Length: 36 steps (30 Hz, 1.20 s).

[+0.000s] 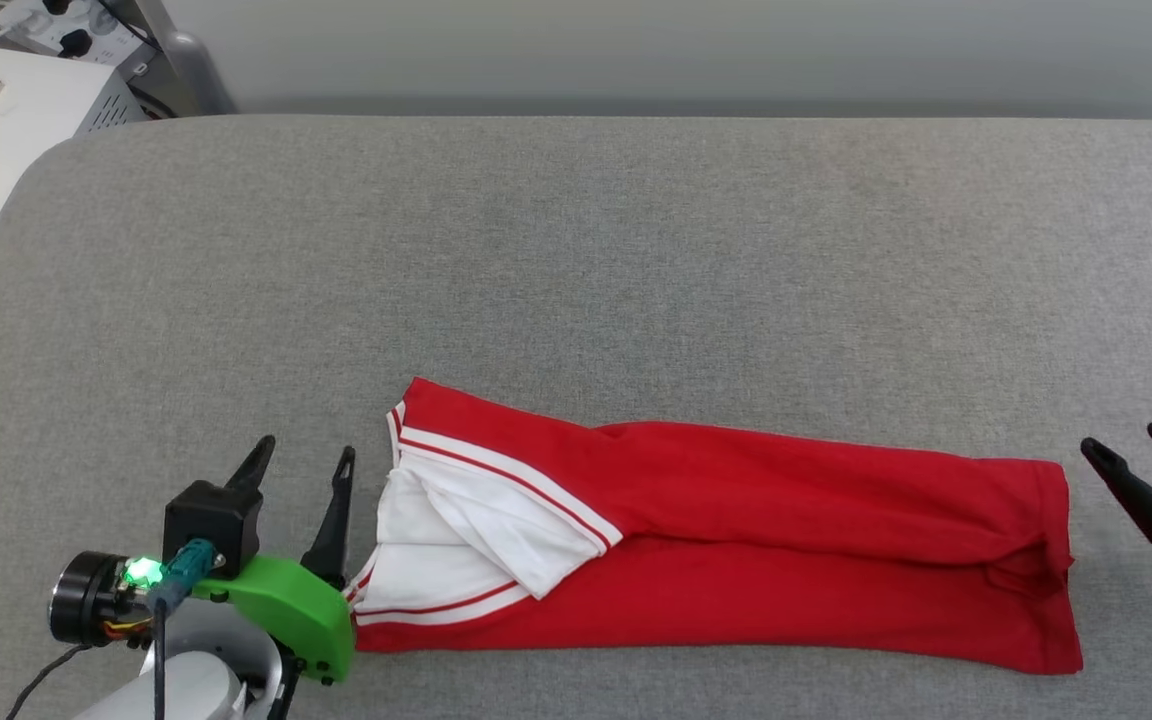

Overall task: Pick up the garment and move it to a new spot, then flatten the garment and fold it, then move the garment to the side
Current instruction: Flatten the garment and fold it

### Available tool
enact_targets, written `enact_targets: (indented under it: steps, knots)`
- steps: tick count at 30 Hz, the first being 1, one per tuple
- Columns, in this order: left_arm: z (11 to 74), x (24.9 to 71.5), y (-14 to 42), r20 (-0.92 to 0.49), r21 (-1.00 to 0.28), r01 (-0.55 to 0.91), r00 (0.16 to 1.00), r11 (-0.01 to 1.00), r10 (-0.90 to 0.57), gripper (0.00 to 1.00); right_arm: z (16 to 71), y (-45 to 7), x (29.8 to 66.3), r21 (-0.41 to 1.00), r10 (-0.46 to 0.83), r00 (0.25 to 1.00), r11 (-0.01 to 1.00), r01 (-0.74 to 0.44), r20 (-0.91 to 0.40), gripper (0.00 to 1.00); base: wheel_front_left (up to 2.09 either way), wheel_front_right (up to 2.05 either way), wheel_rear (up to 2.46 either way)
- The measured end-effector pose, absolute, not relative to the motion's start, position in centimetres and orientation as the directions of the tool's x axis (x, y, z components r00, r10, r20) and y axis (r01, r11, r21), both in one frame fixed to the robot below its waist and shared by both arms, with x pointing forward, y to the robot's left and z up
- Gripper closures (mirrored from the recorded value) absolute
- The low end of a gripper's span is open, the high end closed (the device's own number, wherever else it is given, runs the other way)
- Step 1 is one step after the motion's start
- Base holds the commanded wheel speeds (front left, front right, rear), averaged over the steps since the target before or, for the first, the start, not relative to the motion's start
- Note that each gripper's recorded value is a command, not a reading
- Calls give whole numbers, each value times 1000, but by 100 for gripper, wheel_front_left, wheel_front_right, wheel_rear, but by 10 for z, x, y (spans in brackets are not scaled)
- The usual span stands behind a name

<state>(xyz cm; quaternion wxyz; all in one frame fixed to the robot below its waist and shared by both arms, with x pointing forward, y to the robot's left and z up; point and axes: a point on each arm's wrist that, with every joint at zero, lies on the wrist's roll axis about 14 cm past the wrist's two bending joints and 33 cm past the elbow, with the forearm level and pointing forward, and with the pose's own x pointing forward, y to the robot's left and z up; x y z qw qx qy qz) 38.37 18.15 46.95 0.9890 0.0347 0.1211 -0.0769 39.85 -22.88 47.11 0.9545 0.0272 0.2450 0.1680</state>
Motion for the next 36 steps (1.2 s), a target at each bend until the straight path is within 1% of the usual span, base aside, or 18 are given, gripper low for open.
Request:
enact_targets:
  steps: [4,9,16,18,26,29,34,35,36]
  knots:
    - [483,389,187,-169,80,95,982,992,-81,0,468,-238,395,175,333,773,943,-285,-540,0,0,0,0]
    - [506,397,191,-44,109,22,999,994,-17,0,448,-236,385,271,365,671,931,-246,-646,0,0,0,0]
    - [516,397,203,52,138,-85,996,987,78,0,409,-226,376,313,382,549,924,-219,-743,0,0,0,0]
    - [516,396,207,64,136,-115,992,984,107,0,399,-218,377,333,396,527,918,-215,-752,0,0,0,0]
    - [505,392,207,62,123,-143,989,982,136,0,370,-190,375,371,444,428,895,-246,-787,0,0,0,0]
    - [502,392,208,63,129,-158,987,979,151,0,363,-183,373,380,455,401,889,-255,-795,0,0,0,0]
    - [498,391,208,63,138,-173,984,975,166,0,354,-183,370,373,450,380,890,-261,-808,0,0,0,0]
    - [498,391,208,63,137,-174,984,975,167,0,353,-184,370,368,446,380,892,-263,-810,50,0,0,0]
    - [498,391,208,64,139,-175,984,975,168,0,352,-185,371,365,445,384,893,-264,-809,60,0,0,0]
